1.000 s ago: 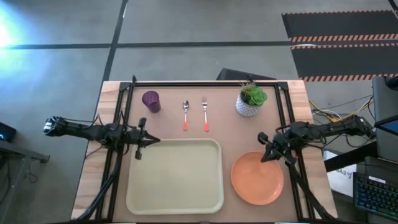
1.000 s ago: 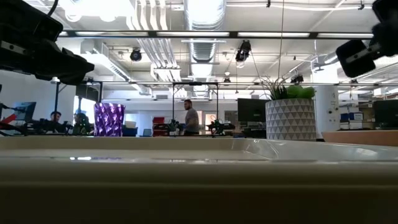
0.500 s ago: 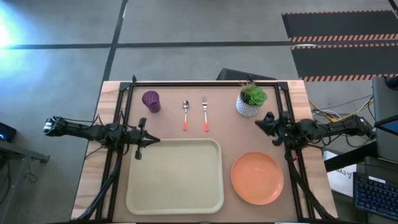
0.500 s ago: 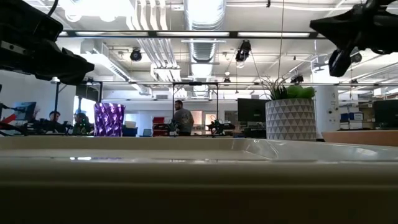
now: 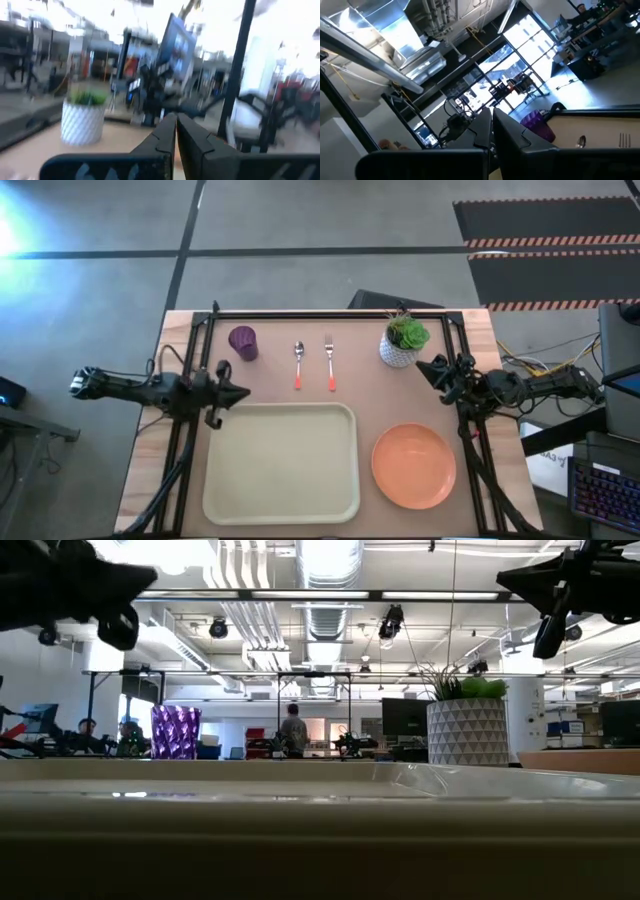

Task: Pick and place plate/cup/fork/spoon on tray
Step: Put the orange plate on the white tray

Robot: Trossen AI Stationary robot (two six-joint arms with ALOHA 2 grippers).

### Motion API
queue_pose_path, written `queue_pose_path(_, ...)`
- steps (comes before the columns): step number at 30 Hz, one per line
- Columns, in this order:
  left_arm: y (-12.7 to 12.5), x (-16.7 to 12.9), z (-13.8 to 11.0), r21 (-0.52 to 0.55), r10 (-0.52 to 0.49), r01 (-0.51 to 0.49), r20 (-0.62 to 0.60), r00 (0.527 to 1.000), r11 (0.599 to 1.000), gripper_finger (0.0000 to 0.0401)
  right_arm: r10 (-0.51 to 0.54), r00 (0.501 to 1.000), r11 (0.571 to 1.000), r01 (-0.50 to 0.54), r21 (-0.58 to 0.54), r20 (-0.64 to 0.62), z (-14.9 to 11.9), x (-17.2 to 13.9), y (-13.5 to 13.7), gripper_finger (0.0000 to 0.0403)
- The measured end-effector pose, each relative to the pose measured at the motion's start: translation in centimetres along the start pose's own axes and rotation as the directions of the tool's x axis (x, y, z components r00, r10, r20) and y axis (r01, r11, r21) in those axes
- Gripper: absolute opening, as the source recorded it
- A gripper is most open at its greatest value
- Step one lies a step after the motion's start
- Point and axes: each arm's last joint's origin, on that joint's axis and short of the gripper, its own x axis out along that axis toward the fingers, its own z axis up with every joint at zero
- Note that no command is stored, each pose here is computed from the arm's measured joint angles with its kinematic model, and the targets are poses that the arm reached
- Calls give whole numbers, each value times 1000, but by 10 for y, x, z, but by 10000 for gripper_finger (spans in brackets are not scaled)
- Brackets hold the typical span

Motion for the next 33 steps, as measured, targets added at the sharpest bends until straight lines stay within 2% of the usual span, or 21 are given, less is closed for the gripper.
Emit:
queue_pose_path(5, -3, -2, 19, -29, -27, 33, 195, 980, 999, 0, 0, 1000, 1000, 0, -2, 0, 0, 0, 0, 9)
queue_pose_path(9, -4, -4, 28, -36, -40, 53, 287, 957, 998, 0, -2, 1000, 1000, 3, -9, 1, 0, 0, 0, 9)
queue_pose_path(11, -3, -5, 30, -35, -29, 41, 307, 951, 999, 0, -7, 1000, 1000, 7, -8, 4, 0, 0, 0, 9)
queue_pose_path(16, 1, -5, 31, -127, 132, -95, 330, 935, 987, 0, -16, 1000, 999, 16, -28, 9, 0, 0, 0, 9)
queue_pose_path(18, 3, -6, 32, -120, 201, -170, 337, 920, 978, 0, -32, 999, 998, 33, -50, 18, 1, 0, -1, 9)
queue_pose_path(25, 6, -7, 37, -128, 317, -290, 354, 880, 948, 0, -89, 994, 993, 93, -70, 59, 2, 0, -2, 9)
queue_pose_path(29, 5, -7, 43, -137, 330, -301, 368, 869, 944, 0, -21, 996, 998, 27, -63, 84, 7, 0, 2, 9)
queue_pose_path(33, 3, -6, 58, -208, 326, -262, 403, 855, 942, 0, 39, 992, 998, -32, -60, 118, 22, 4, 14, 9)
